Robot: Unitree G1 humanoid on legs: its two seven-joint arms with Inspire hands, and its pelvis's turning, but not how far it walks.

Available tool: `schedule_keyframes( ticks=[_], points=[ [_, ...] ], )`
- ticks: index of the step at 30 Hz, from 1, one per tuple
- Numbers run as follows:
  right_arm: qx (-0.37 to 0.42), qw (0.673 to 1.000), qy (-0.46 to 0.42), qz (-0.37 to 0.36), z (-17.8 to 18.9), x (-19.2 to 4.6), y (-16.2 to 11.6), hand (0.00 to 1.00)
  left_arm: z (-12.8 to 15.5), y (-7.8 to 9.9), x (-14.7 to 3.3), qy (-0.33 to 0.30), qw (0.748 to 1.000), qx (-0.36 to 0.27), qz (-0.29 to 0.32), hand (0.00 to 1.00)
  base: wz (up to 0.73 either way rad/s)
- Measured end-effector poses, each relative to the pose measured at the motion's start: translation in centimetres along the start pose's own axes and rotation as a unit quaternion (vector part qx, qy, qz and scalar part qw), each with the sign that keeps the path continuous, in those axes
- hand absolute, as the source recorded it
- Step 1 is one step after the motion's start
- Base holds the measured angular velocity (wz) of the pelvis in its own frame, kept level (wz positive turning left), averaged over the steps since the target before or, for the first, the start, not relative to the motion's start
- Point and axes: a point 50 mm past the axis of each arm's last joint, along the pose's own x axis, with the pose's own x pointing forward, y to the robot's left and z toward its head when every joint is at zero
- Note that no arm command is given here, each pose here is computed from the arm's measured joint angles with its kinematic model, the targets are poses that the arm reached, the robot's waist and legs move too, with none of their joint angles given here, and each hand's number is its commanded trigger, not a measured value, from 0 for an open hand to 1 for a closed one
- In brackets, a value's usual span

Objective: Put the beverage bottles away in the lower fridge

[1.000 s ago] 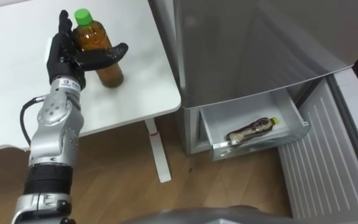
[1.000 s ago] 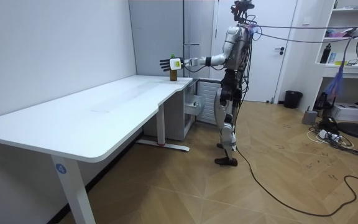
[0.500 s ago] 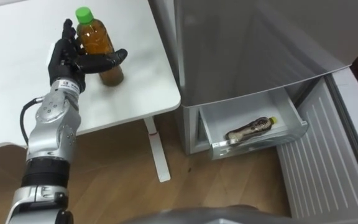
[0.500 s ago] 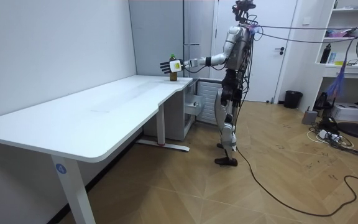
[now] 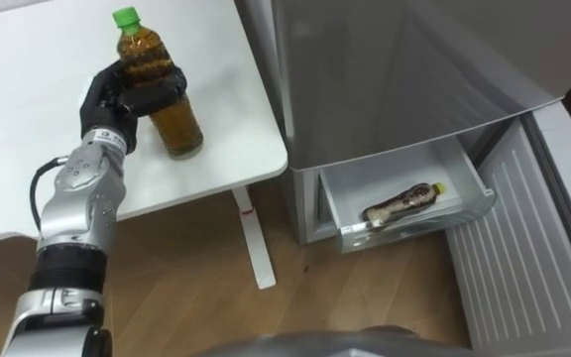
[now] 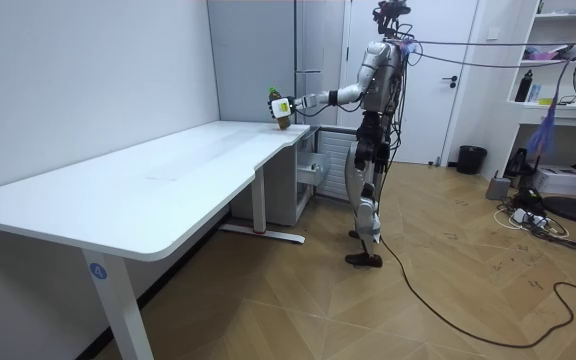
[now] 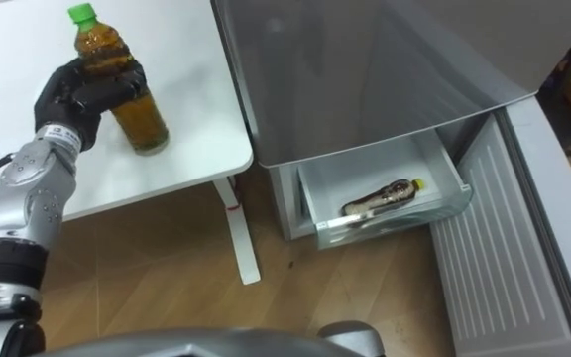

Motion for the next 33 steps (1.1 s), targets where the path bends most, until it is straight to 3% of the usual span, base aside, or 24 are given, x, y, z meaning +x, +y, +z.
schedule_keyframes(
  ticks=[13,19,26,33],
  points=[
    [-0.022,1.000,-0.014,-0.004,1.1,0.0,0.1,0.00,0.6,0.0,0.3,-0.007,1.000,0.001,0.015,1.00,-0.03],
    [-0.037,0.998,-0.054,0.004,4.3,-0.3,1.0,0.00,1.2,-0.3,0.2,-0.019,1.000,0.002,0.013,1.00,-0.04],
    [-0.065,0.995,-0.080,-0.005,5.9,-0.5,1.6,0.00,2.8,-3.6,-0.5,-0.068,0.997,0.006,-0.031,1.00,0.04],
    [-0.084,0.978,-0.186,0.041,10.1,-1.5,4.4,0.00,1.2,-5.9,-2.7,-0.062,0.994,0.016,-0.086,1.00,0.07]
  ],
)
